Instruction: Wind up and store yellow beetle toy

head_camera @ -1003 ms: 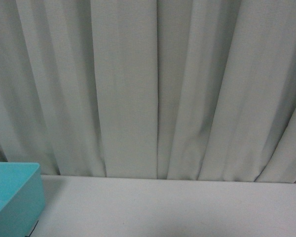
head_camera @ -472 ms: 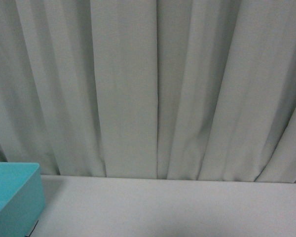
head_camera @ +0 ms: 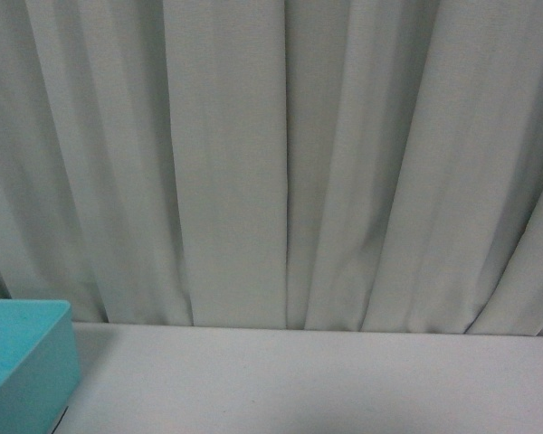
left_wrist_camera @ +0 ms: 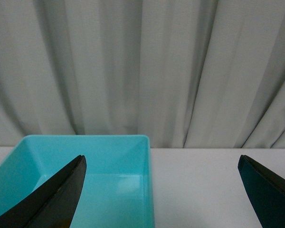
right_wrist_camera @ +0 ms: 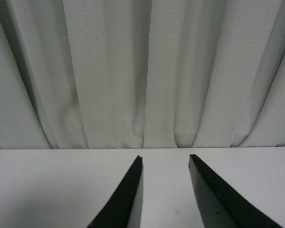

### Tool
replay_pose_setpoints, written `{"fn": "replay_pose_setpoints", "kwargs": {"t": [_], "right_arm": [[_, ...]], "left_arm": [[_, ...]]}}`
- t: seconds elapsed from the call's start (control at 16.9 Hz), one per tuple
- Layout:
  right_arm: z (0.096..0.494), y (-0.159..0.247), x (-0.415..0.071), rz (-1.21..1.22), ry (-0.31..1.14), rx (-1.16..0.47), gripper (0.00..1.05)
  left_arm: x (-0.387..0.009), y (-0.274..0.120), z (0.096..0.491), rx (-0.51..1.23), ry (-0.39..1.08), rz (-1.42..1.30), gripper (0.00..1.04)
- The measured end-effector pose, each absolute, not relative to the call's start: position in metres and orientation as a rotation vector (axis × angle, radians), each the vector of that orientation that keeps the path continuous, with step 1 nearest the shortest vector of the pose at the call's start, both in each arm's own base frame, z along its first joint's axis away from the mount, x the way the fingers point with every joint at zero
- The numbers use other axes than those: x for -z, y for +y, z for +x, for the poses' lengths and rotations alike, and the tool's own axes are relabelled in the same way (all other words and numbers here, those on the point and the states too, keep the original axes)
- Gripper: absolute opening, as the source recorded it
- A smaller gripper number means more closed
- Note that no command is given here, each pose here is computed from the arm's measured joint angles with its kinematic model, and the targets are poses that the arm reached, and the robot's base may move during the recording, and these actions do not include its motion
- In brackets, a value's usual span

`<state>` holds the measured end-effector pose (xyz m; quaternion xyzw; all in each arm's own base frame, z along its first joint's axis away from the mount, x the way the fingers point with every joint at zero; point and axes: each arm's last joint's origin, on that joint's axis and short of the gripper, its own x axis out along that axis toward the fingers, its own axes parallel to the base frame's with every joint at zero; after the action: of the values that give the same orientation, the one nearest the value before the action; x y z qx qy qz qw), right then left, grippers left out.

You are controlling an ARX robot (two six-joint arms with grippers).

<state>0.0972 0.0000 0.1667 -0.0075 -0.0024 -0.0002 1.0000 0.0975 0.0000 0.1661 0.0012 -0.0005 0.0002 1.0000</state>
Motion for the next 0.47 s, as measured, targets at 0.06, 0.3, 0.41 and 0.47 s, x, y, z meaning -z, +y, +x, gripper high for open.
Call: {"fn": "replay_pose_setpoints", "kwargs": {"t": [0.06,0.3,0.41,0.47], "right_arm": [[0.0972,0.0000,-0.1667,-0.015,-0.005,0.000,0.43],[0.0972,0.0000,-0.1667,-0.015,-0.005,0.000,0.87],[0.0972,0.0000,-0.1667,-0.015,-0.005,0.000,1.00],[0.0972,0.0000,-0.1667,-0.015,-0.005,0.000,0.97]], "left_arm": [[-0.1661,0.0000,0.0975,0.000,-0.001,0.002,0.98],[-0.1661,0.0000,0.0975,0.000,-0.001,0.002,0.98],[-0.1661,0.0000,0.0975,0.000,-0.001,0.002,0.98],[-0.1661,0.0000,0.0975,0.000,-0.001,0.002,0.98]]}}
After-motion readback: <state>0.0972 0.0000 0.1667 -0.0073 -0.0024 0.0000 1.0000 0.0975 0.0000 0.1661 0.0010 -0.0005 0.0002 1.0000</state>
